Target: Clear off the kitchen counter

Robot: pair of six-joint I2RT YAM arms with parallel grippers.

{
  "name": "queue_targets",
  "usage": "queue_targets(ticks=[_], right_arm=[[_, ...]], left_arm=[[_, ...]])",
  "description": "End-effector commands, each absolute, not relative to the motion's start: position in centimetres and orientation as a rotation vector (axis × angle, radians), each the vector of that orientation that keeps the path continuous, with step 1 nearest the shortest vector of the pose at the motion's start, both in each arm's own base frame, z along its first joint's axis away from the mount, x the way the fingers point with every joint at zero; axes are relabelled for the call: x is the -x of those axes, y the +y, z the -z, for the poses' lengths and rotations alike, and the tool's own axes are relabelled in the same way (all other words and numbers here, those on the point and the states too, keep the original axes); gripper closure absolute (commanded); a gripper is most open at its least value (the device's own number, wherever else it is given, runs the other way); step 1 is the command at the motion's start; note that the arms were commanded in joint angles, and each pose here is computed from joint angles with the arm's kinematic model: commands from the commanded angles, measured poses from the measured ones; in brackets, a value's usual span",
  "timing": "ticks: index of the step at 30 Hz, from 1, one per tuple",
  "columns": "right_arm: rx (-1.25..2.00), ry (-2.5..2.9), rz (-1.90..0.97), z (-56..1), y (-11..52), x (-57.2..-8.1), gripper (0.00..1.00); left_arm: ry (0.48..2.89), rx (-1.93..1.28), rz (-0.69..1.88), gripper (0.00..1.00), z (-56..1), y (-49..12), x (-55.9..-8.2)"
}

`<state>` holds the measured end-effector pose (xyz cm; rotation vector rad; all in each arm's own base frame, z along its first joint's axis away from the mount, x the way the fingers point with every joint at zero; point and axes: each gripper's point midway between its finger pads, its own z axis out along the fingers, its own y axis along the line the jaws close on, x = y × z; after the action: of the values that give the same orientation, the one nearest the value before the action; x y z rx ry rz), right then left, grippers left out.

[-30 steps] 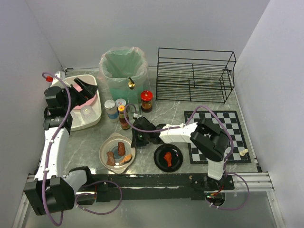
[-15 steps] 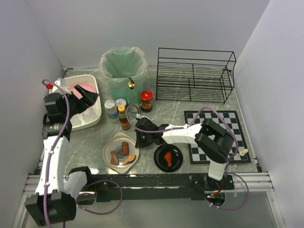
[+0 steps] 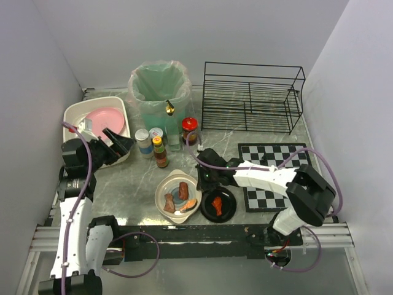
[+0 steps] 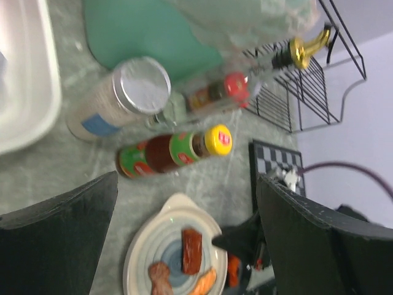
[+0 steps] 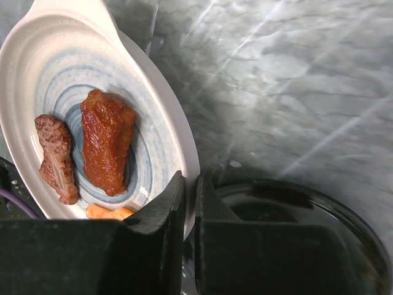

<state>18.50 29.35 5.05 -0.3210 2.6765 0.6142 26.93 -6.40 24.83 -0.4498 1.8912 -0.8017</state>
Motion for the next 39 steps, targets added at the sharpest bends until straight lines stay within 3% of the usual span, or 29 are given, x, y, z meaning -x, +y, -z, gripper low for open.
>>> queue_targets(ticks=[1, 18, 25, 39], right_arm=[[0.301, 2.520, -0.835, -11.1, 31.6, -19.8, 1.00], [0.214, 2.431, -0.925, -15.2, 28.8, -20.5, 1.00], [0.187, 2.386, -0.981, -17.7, 28.1, -20.6, 1.00], [0.173, 2.311, -1.063, -21.4, 27.7, -20.4, 1.00]], left_arm=[[1.877, 0.424, 0.953, 0.02, -25.2, -8.5, -25.3], [1.971, 0.425, 1.122, 0.04, -21.7, -11.0, -22.6], [1.948, 0.400, 1.232, 0.16, -21.7, -12.5, -22.0], [1.950, 0.308, 1.388, 0.19, -21.8, -15.6, -20.8]])
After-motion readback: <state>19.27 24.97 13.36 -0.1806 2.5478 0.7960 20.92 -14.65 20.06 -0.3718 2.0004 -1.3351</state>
